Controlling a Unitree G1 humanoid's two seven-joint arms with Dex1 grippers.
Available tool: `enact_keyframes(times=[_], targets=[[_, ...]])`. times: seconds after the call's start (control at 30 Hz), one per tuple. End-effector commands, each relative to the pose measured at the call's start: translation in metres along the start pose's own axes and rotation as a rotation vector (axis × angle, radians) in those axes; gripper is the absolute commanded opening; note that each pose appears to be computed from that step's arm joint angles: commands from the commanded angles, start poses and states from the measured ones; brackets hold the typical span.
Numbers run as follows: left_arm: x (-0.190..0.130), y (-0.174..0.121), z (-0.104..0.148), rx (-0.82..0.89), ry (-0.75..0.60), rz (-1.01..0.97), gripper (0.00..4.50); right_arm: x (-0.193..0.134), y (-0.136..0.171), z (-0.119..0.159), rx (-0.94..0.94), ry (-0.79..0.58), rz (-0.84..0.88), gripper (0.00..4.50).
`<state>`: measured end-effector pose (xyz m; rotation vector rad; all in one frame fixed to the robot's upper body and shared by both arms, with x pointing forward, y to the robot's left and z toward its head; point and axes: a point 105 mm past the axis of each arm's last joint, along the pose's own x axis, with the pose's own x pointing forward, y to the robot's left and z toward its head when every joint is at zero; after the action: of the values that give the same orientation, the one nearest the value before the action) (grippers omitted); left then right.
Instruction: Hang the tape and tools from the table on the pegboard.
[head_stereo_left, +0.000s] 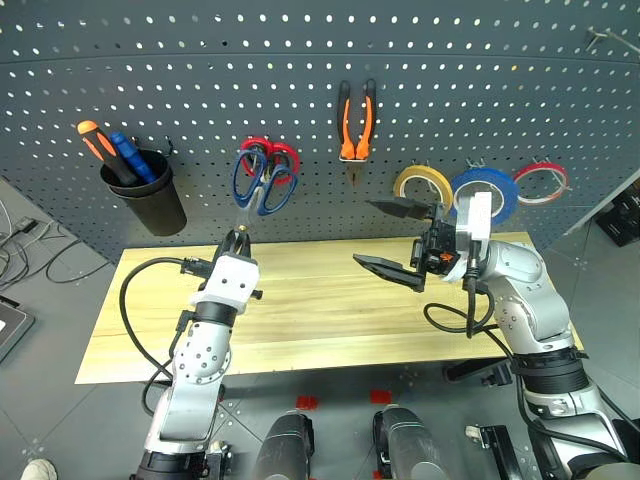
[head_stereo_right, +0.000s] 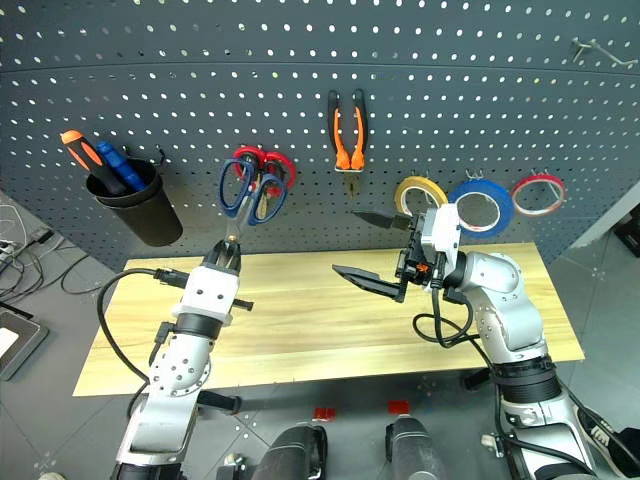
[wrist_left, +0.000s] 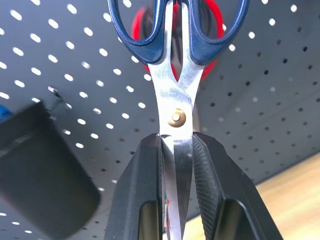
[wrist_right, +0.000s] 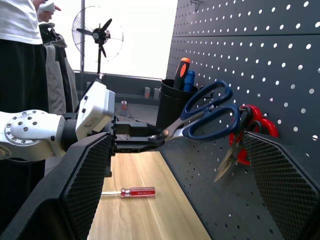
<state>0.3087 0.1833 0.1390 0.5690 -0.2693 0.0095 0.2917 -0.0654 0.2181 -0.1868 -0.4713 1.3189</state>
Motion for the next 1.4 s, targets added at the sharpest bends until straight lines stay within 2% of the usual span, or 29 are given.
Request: enact_keyframes(times=[0.03,0.3,0.33,0.7,0.87,1.07,1.27,1.4], targets=[[0.006,-0.002,0.007,-0.017,-0.026,-0.027,0.53,-0.003,-0.002,0.01,-0.043,-0.021,-0.015,4.5],[0.019,0.009,-0.003,-0.039,0.024,0.012,0.53,-0.006,0.001,0.006,-0.041,-0.003,-0.01,4.5],[0.02,0.01,-0.004,-0.035,0.026,0.012,1.27,-0.007,0.002,0.005,-0.041,0.001,-0.007,4.5],[0.012,0.007,-0.013,-0.025,0.063,-0.006,4.46,-0.007,0.008,0.0,-0.036,0.018,0.018,4.5],[-0.006,0.008,-0.039,-0.053,0.194,0.02,4.46,-0.009,0.019,-0.011,-0.028,0.067,0.074,4.5],[-0.037,0.024,-0.078,-0.122,0.416,0.068,4.46,-0.005,0.029,-0.053,-0.055,0.248,0.129,4.5],[-0.049,0.047,-0.109,-0.18,0.582,0.058,4.46,0.023,0.027,-0.062,-0.073,0.271,0.12,4.5],[-0.04,0.062,-0.117,-0.259,0.622,0.055,4.46,0.037,0.025,-0.06,-0.071,0.278,0.127,4.5]])
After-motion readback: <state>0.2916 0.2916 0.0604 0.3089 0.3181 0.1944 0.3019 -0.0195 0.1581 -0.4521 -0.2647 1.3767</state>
